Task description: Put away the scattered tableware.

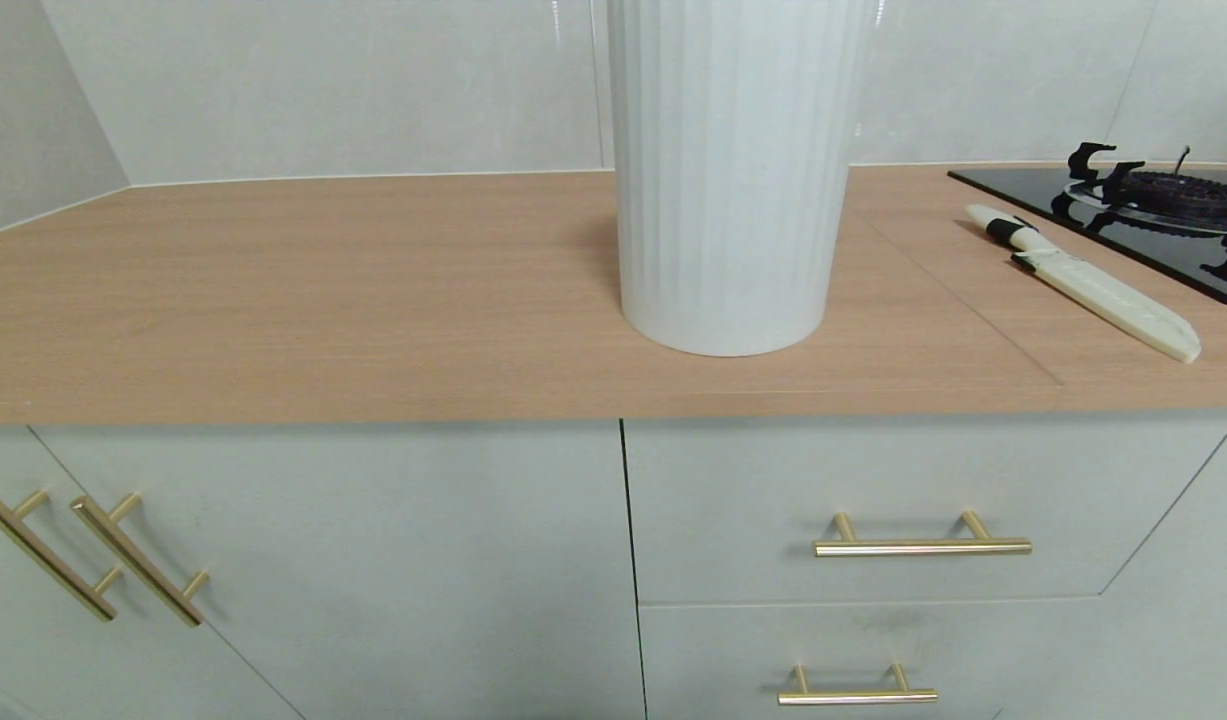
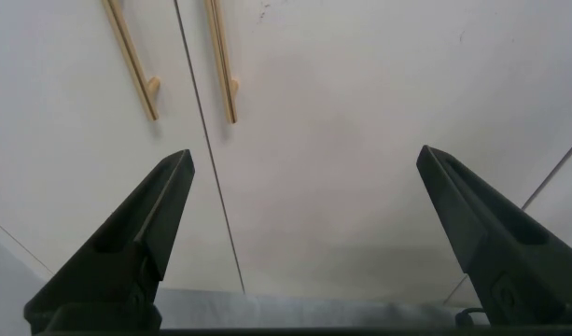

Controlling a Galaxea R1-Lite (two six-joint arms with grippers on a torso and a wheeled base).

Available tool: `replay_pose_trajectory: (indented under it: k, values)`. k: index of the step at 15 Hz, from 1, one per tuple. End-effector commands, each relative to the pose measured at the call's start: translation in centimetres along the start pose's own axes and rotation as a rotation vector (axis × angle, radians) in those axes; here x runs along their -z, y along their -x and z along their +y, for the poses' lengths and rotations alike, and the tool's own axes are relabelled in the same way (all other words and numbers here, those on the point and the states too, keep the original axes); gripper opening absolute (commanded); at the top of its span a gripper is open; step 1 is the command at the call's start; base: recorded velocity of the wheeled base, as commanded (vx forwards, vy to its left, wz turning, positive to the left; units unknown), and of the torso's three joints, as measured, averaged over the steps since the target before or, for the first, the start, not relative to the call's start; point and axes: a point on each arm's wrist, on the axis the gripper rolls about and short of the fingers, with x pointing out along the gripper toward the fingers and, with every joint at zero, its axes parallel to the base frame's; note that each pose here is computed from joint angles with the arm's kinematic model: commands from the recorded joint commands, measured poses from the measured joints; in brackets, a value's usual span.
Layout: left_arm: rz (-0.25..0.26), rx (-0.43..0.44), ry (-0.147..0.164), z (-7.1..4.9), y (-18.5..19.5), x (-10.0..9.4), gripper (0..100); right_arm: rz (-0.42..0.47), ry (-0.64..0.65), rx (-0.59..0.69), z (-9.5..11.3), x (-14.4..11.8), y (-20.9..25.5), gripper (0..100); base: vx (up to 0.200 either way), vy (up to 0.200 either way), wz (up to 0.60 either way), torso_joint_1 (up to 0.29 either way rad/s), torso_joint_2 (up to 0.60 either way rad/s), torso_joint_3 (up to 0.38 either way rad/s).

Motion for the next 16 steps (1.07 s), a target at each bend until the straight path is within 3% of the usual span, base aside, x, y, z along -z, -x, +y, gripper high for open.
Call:
replay_pose_trajectory:
  k: [1, 16]
  values:
    - [0.001, 0.000, 0.000, 0.00, -0.01, -0.01, 100, 0.001, 0.000, 0.000, 0.00, -0.01, -0.01, 100, 0.000, 0.000, 0.00, 0.000, 0.00, 0.000]
    - [0.000, 0.000, 0.000, 0.00, 0.00, -0.05, 100, 0.001, 0.000, 0.000, 0.00, -0.01, -0.01, 100, 0.000, 0.000, 0.00, 0.000, 0.00, 0.000]
